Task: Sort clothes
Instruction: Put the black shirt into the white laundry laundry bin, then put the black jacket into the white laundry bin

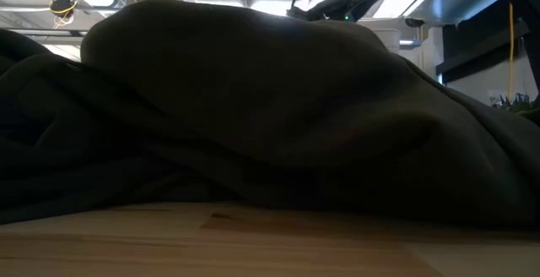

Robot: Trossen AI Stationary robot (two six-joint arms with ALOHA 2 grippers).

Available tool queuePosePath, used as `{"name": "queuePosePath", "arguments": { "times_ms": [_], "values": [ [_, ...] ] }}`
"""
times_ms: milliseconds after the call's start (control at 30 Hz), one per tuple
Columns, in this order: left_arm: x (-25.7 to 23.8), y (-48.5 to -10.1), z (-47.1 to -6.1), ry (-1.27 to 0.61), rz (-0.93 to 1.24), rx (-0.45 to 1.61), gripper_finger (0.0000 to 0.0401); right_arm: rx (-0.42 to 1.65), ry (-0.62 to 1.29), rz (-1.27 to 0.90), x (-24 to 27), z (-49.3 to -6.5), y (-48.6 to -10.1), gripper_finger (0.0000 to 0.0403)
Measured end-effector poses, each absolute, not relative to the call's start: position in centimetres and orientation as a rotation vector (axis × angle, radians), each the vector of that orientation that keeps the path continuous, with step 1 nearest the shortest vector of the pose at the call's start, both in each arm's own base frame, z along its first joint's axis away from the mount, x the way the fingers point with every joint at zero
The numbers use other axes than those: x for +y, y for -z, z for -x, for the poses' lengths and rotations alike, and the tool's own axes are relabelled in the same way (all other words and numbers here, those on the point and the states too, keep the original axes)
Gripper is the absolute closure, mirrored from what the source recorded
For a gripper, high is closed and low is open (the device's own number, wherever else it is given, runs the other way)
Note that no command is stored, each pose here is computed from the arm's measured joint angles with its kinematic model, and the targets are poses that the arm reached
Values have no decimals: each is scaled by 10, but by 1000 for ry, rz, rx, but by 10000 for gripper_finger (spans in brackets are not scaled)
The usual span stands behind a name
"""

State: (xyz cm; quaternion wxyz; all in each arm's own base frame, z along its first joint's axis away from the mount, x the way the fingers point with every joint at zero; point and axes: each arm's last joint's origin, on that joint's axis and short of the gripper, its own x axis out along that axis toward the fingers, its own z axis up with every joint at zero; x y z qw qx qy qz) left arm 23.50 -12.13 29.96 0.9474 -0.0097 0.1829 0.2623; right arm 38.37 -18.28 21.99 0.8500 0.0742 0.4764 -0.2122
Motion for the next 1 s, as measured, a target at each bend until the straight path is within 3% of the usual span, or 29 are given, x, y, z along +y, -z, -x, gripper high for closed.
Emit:
{"name": "queuePosePath", "arguments": {
  "times_ms": [200,433,633,800,1000],
  "values": [
    [-122,-299,-235,-492,35,397,229,990,435,-145,-184,-387,-256,274],
    [-124,-298,-236,-447,43,424,229,903,407,-96,-171,-379,-354,187],
    [-124,-298,-235,-408,39,444,229,792,380,-43,-140,-357,-434,156],
    [-122,-301,-232,-404,45,443,229,761,149,-36,-85,-338,-454,155],
    [-121,-300,-231,-407,53,455,229,881,-96,33,-5,-333,-437,155]
  ]
}}
